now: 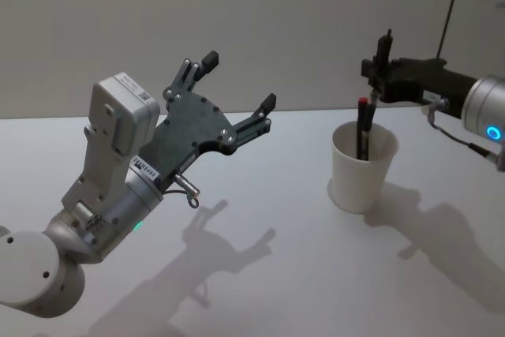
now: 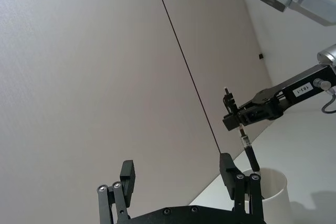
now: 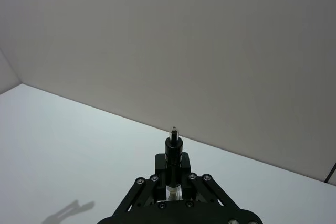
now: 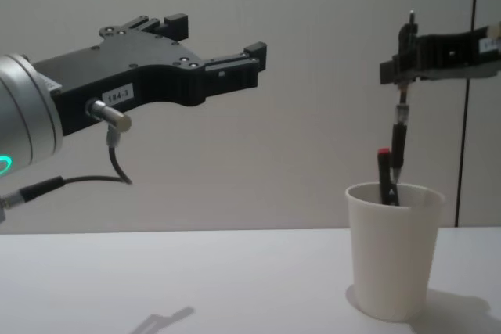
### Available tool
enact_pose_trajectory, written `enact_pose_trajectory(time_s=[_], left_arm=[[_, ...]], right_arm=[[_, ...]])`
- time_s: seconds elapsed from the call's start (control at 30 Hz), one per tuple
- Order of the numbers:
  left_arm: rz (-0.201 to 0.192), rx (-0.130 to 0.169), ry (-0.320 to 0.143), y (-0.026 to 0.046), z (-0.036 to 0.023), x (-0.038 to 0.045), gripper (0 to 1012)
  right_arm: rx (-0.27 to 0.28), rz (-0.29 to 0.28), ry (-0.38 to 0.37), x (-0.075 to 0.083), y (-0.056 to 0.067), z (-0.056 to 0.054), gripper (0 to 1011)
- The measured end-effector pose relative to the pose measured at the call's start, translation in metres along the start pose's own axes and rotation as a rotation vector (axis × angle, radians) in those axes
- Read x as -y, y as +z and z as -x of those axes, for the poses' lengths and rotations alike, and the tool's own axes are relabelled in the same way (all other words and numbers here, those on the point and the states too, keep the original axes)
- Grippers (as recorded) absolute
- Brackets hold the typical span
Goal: Place the pen into the pen holder.
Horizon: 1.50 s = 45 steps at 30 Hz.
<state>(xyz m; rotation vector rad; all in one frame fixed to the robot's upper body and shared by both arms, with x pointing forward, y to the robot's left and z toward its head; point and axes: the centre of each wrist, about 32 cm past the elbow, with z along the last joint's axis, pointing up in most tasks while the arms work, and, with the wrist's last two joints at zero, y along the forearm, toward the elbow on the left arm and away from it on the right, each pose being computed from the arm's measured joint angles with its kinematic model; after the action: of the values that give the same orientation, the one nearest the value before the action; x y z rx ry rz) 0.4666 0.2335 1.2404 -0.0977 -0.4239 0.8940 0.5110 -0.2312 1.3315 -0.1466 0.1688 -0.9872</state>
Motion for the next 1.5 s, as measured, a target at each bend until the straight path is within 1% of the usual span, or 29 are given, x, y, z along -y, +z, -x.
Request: enact_pose_trajectory(time_s=[0.13, 0.23, 0.3, 0.37, 0.43, 0.47, 0.5, 0.53, 0.63, 0.67, 0.7, 0.73, 1.03, 1.07, 1.17, 1.37, 1.5], left_arm=[[0.000, 0.000, 0.000, 0.0000, 0.0000, 0.0000, 1001], [0.000, 0.000, 0.000, 0.0000, 0.0000, 0.0000, 1001], [0.000, 0.000, 0.000, 0.0000, 0.0000, 0.0000, 1001], [0.000, 0.000, 0.000, 0.0000, 0.0000, 0.0000, 1001], [0.000, 0.000, 0.000, 0.0000, 0.0000, 0.0000, 1001], [0.000, 0.000, 0.000, 0.0000, 0.0000, 0.0000, 1001], [0.000, 0.000, 0.000, 0.0000, 0.0000, 0.0000, 1001], [0.000, 0.000, 0.000, 0.0000, 0.0000, 0.0000, 1001], [0.000, 0.000, 0.000, 0.0000, 0.0000, 0.0000, 1001], [0.000, 0.000, 0.000, 0.0000, 0.0000, 0.0000, 1001], [0.000, 0.000, 0.000, 0.0000, 0.0000, 0.0000, 1001], [0.000, 0.000, 0.000, 0.0000, 0.0000, 0.0000, 1001], [0.000, 0.000, 0.000, 0.0000, 0.0000, 0.0000, 1001], [0.000, 0.000, 0.000, 0.0000, 0.0000, 0.0000, 1001], [0.000, 0.000, 0.000, 0.0000, 0.0000, 0.0000, 1001], [0.000, 0.000, 0.000, 0.0000, 0.0000, 0.0000, 1001], [0.000, 0.000, 0.000, 0.0000, 0.0000, 0.0000, 1001]], right_arm=[[-0.002, 0.007, 0.004, -0.002, -0.002, 0.001, 138], [-0.003, 0.011, 0.005, -0.003, -0.004, 0.002, 201], [-0.003, 0.014, 0.006, -0.004, -0.005, 0.002, 293], [-0.004, 0.015, 0.007, -0.004, -0.005, 0.002, 331], [-0.004, 0.016, 0.008, -0.004, -0.006, 0.003, 411], [-0.004, 0.017, 0.008, -0.005, -0.006, 0.003, 411], [-0.004, 0.018, 0.008, -0.005, -0.006, 0.003, 469], [-0.004, 0.019, 0.008, -0.005, -0.006, 0.003, 501], [-0.005, 0.019, 0.009, -0.005, -0.007, 0.003, 568], [-0.005, 0.020, 0.009, -0.006, -0.007, 0.003, 632], [-0.005, 0.021, 0.009, -0.006, -0.007, 0.003, 642], [-0.005, 0.021, 0.009, -0.006, -0.007, 0.003, 700], [-0.005, 0.021, 0.011, -0.006, -0.008, 0.004, 931], [-0.006, 0.015, 0.011, -0.006, -0.006, 0.004, 976], [-0.010, -0.001, 0.011, -0.004, -0.003, 0.003, 1001], [-0.016, -0.071, -0.020, 0.004, 0.013, 0.000, 1001], [-0.018, -0.102, -0.052, 0.010, 0.021, -0.003, 1001]])
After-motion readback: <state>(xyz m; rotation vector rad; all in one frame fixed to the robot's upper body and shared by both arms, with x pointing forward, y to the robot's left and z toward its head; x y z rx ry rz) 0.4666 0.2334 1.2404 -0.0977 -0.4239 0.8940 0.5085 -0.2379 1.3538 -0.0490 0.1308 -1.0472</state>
